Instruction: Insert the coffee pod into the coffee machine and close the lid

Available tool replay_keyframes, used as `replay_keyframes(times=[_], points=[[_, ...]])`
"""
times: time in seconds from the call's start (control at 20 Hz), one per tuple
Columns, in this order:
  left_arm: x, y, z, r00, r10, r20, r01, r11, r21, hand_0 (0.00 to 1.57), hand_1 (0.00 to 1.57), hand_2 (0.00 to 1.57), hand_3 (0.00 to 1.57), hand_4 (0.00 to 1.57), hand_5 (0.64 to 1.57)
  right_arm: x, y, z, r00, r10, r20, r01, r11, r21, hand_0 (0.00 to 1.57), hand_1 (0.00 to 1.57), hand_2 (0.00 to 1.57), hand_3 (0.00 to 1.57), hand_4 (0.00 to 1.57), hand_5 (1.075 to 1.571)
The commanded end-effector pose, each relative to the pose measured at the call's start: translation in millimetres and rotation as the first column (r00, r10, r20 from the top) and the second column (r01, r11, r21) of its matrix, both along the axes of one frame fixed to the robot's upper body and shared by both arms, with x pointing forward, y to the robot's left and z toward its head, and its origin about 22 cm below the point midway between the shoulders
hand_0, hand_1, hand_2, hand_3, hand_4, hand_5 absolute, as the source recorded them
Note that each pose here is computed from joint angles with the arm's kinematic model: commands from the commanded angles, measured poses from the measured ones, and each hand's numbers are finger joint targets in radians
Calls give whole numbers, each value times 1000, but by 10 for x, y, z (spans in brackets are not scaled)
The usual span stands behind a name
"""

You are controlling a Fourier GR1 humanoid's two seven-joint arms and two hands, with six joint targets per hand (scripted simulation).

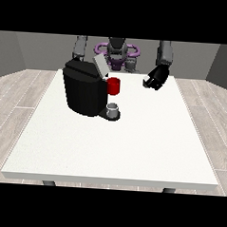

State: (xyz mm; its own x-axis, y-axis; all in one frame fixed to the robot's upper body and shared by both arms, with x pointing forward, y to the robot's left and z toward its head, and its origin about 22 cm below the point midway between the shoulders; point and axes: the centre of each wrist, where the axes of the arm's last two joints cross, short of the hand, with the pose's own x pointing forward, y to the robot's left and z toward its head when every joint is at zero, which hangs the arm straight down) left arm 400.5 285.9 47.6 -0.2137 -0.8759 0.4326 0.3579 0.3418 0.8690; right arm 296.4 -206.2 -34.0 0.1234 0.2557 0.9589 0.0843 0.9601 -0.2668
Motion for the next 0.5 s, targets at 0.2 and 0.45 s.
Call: replay_keyframes(times=[0.2, 0.45], points=[[162, -669, 329, 994, -106, -39, 105, 994, -5, 1424, 1424, 1404, 1341, 557, 1571, 13, -178, -162, 1000, -8, -18, 8, 1000, 3, 0, 0, 0, 0, 0, 1571], [241, -432, 530, 997, -58, -42, 57, 998, -11, 1424, 1424, 1404, 1341, 557, 1571, 93, -91, 109, 999, 44, -31, -43, 999, 17, 0, 0, 0, 0, 0, 1571]])
